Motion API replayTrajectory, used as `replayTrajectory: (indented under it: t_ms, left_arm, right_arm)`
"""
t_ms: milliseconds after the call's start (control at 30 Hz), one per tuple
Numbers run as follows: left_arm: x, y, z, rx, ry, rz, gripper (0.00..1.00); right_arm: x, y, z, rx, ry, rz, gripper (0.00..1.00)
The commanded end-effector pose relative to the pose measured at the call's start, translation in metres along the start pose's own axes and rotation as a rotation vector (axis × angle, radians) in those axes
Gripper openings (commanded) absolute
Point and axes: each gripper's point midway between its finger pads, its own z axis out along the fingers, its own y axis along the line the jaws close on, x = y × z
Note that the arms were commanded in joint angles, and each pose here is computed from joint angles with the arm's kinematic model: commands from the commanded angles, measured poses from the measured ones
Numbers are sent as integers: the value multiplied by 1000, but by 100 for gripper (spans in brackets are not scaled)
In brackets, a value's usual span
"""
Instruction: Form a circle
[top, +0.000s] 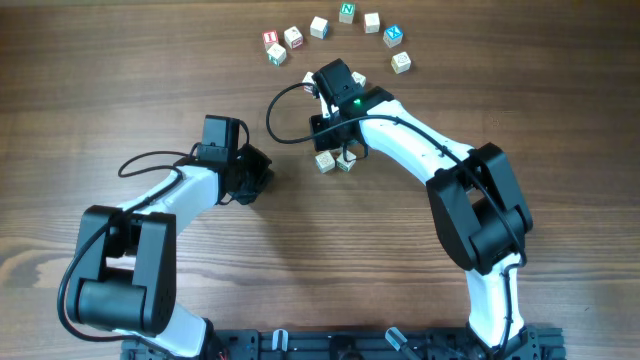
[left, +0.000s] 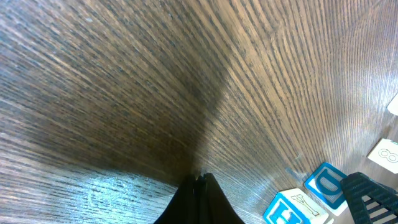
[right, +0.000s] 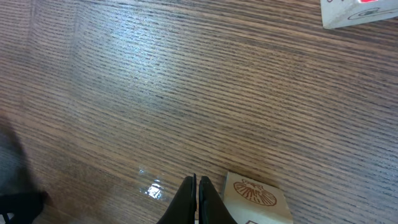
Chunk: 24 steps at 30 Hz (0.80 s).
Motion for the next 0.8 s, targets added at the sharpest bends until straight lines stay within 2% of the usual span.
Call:
replayTrajectory:
  t_ms: [0,200,267,367,633,767]
  left_arm:
    - [-4,49,12,-152,-36,-33,4]
    - [-4,48,12,-148,-36,-35,4]
    - [-3,47,12,-145,-31,-35,4]
    - [-3,47,12,-144,-31,-35,4]
    - [-3,46,12,-141,-29,-32,4]
    - [-3,46,12,-141,-29,-32,4]
  right_arm:
    - [-2,2,4,-10,-10,-25,5]
    - [-20,5,-5,-6,-68,61,4]
    - [-32,-9,-13,74,-134,182,5]
    - [-43,-25,-21,158,-207,268,4]
    - [-39,-58,-30,322,-266,460,4]
    - [-32,-64,-31,349,-244,475,4]
